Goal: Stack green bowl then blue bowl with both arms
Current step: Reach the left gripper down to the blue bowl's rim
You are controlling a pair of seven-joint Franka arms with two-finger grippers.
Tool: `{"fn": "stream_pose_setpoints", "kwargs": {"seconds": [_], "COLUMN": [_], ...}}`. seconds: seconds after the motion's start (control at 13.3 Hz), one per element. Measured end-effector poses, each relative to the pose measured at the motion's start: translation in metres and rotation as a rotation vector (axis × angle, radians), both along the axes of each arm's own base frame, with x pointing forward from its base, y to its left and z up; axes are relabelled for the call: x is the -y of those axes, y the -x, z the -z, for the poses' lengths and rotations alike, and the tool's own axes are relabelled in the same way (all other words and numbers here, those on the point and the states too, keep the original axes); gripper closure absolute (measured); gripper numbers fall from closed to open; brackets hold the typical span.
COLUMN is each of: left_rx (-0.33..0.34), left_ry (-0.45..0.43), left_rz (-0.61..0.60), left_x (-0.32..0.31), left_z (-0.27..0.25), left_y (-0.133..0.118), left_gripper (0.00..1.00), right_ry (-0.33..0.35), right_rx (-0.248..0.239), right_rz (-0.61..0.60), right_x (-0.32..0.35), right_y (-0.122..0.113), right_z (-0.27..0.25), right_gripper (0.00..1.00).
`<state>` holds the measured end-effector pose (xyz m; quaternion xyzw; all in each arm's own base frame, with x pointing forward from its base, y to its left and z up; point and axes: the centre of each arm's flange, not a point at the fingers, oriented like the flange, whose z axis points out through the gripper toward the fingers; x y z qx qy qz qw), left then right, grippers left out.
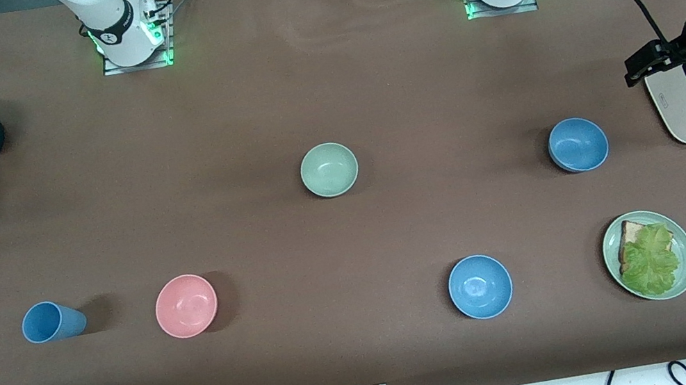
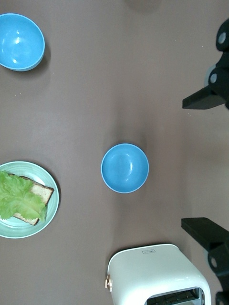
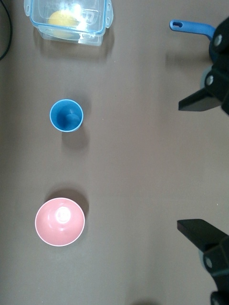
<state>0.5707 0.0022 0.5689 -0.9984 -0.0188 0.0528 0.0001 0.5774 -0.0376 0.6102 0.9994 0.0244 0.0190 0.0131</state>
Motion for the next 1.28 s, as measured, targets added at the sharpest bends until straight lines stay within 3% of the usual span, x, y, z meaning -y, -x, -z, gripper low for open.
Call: {"fn": "stream_pose_setpoints", "kwargs": {"seconds": [0.38, 0.68, 0.98, 1.28], "left_rx": [-0.034, -0.084, -0.047, 0.041], "left_ry": [0.016, 0.040, 0.040, 0.032], "left_rz": [0.107, 0.175, 0.206, 0.277], "left_x": [-0.012, -0.043, -0.050, -0.088], "left_z": [0.017, 0.076, 0.171, 0.267], "left_y": [-0.005, -0.013, -0.007, 0.012], "left_gripper": [0.00, 0.00, 0.00, 0.00], "right_ry": [0.000, 0.000, 0.000, 0.000], "right_rx": [0.001, 0.000, -0.002, -0.003], "right_rz": [-0.003, -0.004, -0.007, -0.007], "right_x": [-0.002, -0.002, -0.004, -0.004], "right_y": [0.000, 0.000, 0.000, 0.000], "right_z": [-0.001, -0.001, 0.000, 0.000], "right_gripper": [0.00, 0.00, 0.00, 0.00]}}
